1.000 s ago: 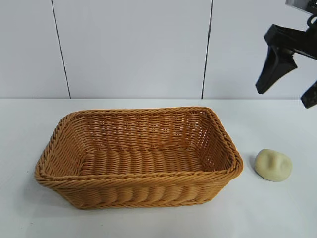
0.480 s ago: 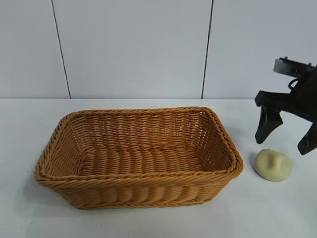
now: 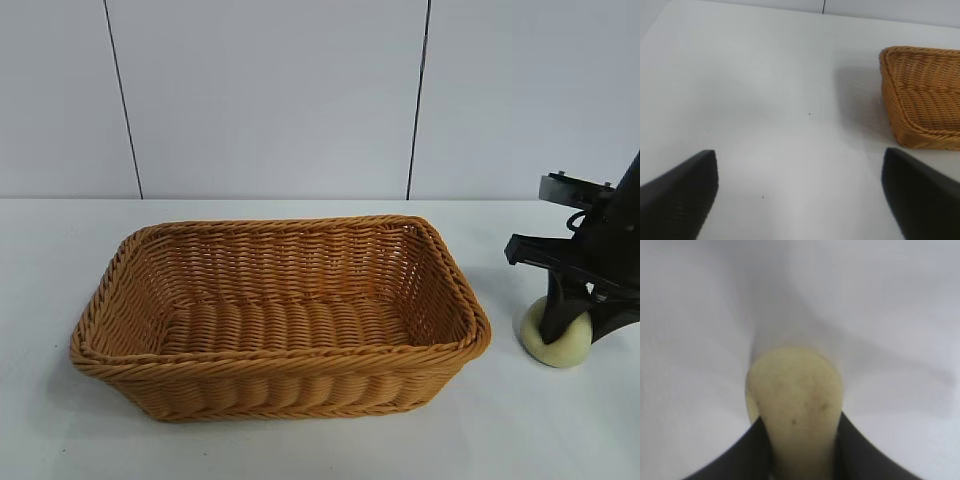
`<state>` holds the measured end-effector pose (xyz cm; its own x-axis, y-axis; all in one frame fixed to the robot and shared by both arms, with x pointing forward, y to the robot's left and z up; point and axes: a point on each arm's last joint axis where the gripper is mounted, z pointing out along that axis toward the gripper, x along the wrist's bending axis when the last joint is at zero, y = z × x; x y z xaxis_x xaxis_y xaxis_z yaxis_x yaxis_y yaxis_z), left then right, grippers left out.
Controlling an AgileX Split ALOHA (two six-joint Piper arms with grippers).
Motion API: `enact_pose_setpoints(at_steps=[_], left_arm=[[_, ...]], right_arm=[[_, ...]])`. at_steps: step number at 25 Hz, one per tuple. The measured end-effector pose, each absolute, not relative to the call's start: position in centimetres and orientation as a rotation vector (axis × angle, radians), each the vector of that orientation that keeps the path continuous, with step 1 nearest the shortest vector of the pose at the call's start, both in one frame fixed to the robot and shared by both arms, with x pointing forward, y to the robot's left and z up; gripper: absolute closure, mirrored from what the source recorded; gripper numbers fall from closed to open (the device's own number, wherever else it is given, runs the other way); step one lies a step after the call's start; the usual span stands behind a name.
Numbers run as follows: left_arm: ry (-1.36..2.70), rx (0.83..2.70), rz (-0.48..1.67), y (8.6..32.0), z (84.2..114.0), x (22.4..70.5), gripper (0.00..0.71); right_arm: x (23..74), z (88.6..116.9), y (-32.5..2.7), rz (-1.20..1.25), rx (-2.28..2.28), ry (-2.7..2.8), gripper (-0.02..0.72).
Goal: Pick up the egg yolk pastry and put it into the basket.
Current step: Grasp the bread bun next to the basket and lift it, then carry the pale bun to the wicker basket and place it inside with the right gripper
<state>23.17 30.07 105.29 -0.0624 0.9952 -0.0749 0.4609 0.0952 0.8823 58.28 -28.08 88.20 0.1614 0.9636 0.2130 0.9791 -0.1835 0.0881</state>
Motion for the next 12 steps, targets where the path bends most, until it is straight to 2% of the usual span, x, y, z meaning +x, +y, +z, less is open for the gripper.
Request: enact_pose_setpoints(at_steps=[5, 12], left_arm=[[1.629, 1.462, 0.906, 30.1, 105.3, 23.2, 0.067], [1.629, 1.462, 0.906, 30.1, 105.3, 23.2, 0.067]], right_arm=[[58.3, 90.7, -27.9, -0.384, -2.316, -1.990, 0.647], [59.9, 100.2, -27.5, -0.624, -2.277, -2.102, 0.654]])
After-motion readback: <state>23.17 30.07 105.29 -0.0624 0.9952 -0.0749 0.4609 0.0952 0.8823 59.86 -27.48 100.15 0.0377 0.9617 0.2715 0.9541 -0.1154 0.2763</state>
